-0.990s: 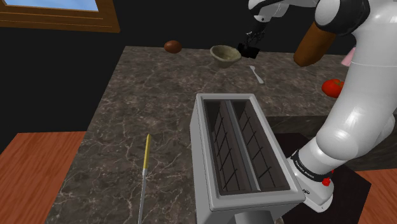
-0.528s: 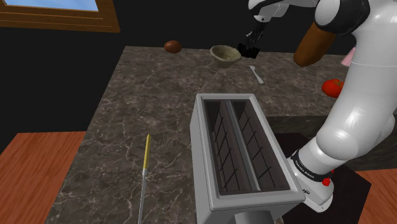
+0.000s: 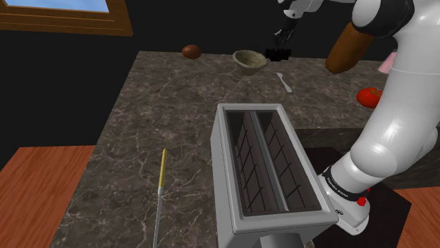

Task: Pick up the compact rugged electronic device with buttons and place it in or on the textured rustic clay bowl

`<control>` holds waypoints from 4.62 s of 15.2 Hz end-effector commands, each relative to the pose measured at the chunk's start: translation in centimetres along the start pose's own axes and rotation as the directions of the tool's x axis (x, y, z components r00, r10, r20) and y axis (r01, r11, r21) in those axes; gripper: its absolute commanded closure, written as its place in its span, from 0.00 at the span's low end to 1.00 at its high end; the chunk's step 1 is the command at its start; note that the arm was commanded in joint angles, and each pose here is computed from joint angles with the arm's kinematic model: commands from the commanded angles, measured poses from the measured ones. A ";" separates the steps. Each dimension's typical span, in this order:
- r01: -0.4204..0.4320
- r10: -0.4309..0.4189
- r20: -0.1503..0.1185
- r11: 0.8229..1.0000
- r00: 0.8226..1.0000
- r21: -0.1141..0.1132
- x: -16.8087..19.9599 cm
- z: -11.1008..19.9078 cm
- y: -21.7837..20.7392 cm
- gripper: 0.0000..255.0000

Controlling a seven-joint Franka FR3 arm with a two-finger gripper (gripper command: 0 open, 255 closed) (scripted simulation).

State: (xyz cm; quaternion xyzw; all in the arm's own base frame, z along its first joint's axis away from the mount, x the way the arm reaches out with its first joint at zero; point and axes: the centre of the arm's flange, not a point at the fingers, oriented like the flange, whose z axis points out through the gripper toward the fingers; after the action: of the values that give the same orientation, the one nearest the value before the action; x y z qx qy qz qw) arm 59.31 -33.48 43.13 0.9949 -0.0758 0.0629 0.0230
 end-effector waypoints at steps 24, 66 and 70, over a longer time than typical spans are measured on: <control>0.000 0.000 0.000 1.000 1.000 0.000 1.8 -13.1 0.4 1.00; 0.000 0.000 0.000 1.000 1.000 0.000 -2.0 -8.0 -23.1 1.00; 0.000 0.000 0.000 1.000 1.000 0.000 -2.0 -8.0 -23.1 1.00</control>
State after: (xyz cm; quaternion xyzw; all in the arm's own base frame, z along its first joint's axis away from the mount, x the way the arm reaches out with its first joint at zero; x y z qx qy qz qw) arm 59.93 -9.91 49.97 0.9949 -0.0757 0.0629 0.0230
